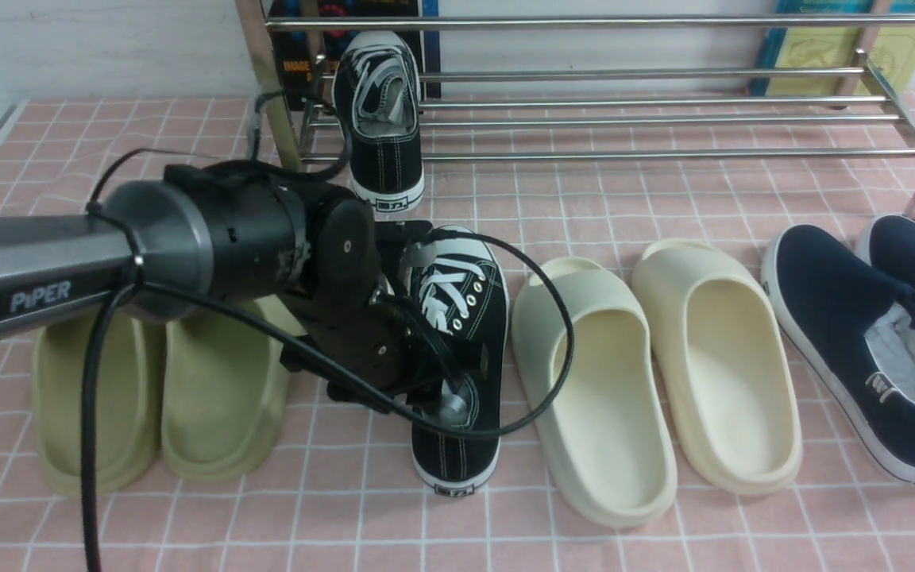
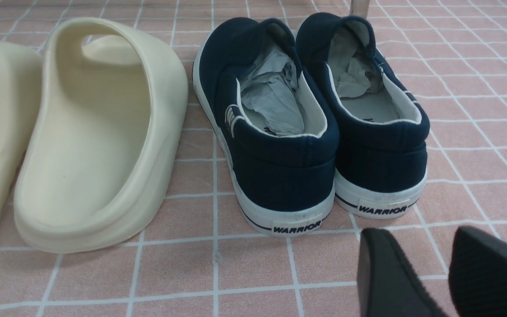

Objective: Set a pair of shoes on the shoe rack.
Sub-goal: Use the left arm to grab the shoe closest to it, then use the left arm to put a shoe into the shoe rack

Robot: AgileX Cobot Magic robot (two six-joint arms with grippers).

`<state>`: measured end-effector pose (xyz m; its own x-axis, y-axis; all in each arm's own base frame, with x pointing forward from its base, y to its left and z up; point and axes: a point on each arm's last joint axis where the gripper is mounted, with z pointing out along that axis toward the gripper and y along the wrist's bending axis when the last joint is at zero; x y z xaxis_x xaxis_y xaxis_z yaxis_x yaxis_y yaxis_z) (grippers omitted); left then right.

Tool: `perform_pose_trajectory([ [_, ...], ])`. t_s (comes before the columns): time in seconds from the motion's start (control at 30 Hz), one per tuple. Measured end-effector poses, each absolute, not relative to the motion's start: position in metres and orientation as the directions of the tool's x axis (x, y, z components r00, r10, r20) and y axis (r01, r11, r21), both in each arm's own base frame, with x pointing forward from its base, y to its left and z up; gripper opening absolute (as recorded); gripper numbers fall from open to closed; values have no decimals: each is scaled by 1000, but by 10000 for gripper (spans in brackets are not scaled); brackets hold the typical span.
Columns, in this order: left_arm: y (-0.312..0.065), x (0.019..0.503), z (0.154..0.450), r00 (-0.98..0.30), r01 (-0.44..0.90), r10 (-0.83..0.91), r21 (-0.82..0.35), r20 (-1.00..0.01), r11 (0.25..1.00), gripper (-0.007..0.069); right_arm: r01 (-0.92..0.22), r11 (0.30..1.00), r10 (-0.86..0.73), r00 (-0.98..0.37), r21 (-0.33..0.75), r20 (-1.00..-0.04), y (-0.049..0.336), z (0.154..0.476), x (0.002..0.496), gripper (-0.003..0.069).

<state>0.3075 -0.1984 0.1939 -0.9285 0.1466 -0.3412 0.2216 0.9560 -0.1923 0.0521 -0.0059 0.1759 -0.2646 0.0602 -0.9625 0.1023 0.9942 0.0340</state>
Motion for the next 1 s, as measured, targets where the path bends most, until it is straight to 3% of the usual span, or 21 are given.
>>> perform_pose_trajectory([
  [0.07,-199,308,192,-930,218,141,-197,-341,956,231,102,994,60,-265,34,-962,-6,176,52,238],
  [0.1,-200,309,194,-927,218,138,-202,-348,955,143,102,994,60,-265,34,-962,-6,176,52,238],
  [0.2,-201,311,202,-925,221,138,-205,-354,954,34,102,994,60,-265,34,-962,-6,176,52,238],
  [0.43,-202,313,245,-916,217,117,-229,-383,949,14,102,994,60,-265,34,-962,-6,176,52,238],
  [0.63,-203,311,303,-851,206,-5,-342,-525,917,14,102,994,62,-265,36,-962,-6,176,52,238],
  [0.87,-210,325,306,-793,191,-106,-410,-599,892,15,102,994,62,-265,36,-962,-6,176,52,238],
  [1.0,-215,346,288,-772,154,-173,-444,-612,883,15,102,994,62,-265,36,-962,-6,176,52,238],
])
